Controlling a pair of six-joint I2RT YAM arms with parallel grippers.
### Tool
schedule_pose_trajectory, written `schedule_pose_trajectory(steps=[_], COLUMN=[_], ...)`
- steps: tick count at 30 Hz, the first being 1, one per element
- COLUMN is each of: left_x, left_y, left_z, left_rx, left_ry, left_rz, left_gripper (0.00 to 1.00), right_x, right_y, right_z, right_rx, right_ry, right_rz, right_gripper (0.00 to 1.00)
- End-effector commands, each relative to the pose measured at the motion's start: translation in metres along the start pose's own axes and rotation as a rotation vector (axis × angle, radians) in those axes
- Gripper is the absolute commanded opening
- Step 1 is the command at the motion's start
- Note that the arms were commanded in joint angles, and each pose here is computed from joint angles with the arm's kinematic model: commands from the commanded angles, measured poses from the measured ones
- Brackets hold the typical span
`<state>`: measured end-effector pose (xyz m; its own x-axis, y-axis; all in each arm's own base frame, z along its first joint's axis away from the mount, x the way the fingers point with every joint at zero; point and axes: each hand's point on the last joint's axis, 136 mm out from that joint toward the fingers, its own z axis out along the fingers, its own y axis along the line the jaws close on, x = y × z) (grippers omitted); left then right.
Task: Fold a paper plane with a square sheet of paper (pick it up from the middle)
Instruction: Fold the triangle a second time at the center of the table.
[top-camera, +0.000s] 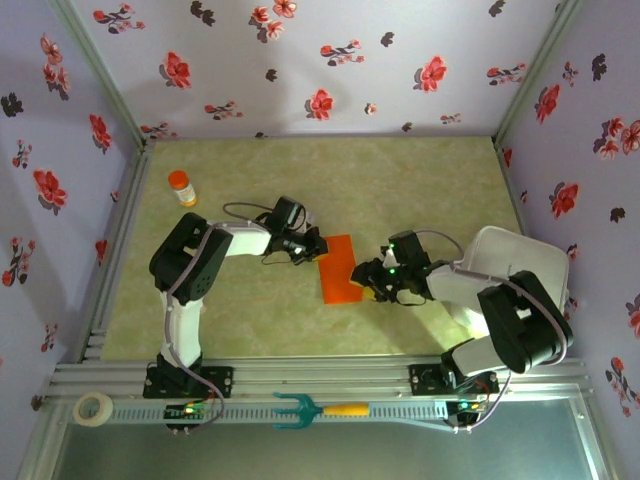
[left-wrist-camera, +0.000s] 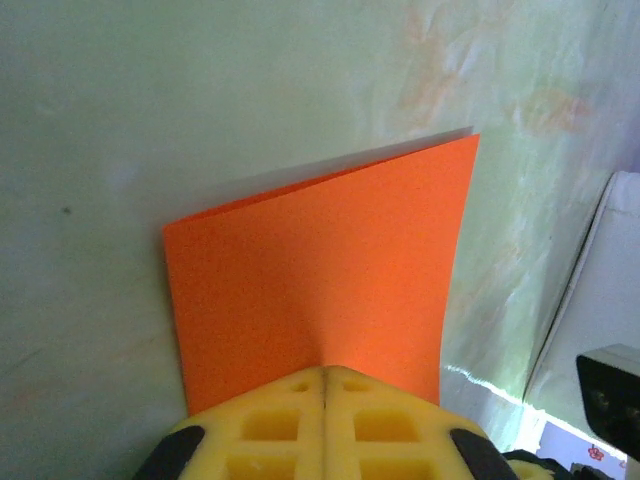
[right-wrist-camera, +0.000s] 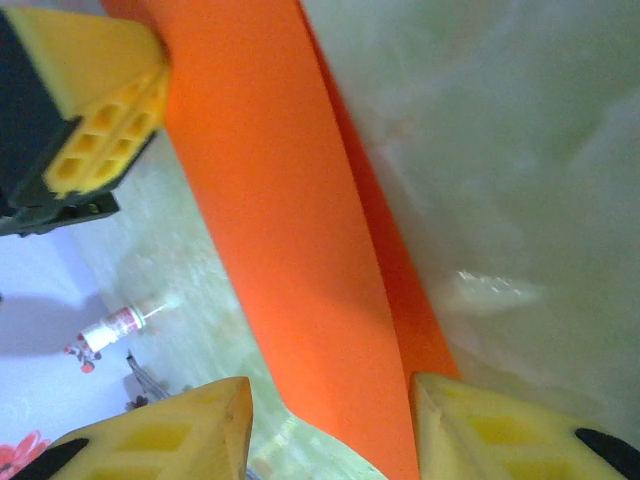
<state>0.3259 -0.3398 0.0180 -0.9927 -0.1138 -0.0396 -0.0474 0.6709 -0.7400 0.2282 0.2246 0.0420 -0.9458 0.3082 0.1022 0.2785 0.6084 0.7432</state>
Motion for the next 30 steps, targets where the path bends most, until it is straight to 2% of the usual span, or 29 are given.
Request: schedule_pose_trajectory(steps=[1, 17, 24, 30], left_x=[0.009, 0.002, -0.005, -0.01], left_y=[0.031, 0.011, -0.009, -0.029], left_z=[0.009, 0.006, -0.002, -0.017], left_rx=[-0.077, -0.026, 0.012, 0.034], left_ry=[0.032, 0.029, 0.013, -0.019], left_rz=[-0.046, -0.014, 0.025, 0.069], left_gripper=[0.06, 0.07, 0.09, 0.17], right_x=[-0.012, -0.034, -0.038, -0.042], right_y=[0.019, 0.024, 0.019, 0.015], right_z=[0.001, 0.011, 0.016, 0.022], right_rx=[-0.068, -0.156, -0.154, -0.146], right_ry=[0.001, 0.044, 0.054, 0.063], right_rz=[-0.062, -0.088, -0.098, -0.084], right_gripper=[0.46, 0.43, 0.35, 0.24])
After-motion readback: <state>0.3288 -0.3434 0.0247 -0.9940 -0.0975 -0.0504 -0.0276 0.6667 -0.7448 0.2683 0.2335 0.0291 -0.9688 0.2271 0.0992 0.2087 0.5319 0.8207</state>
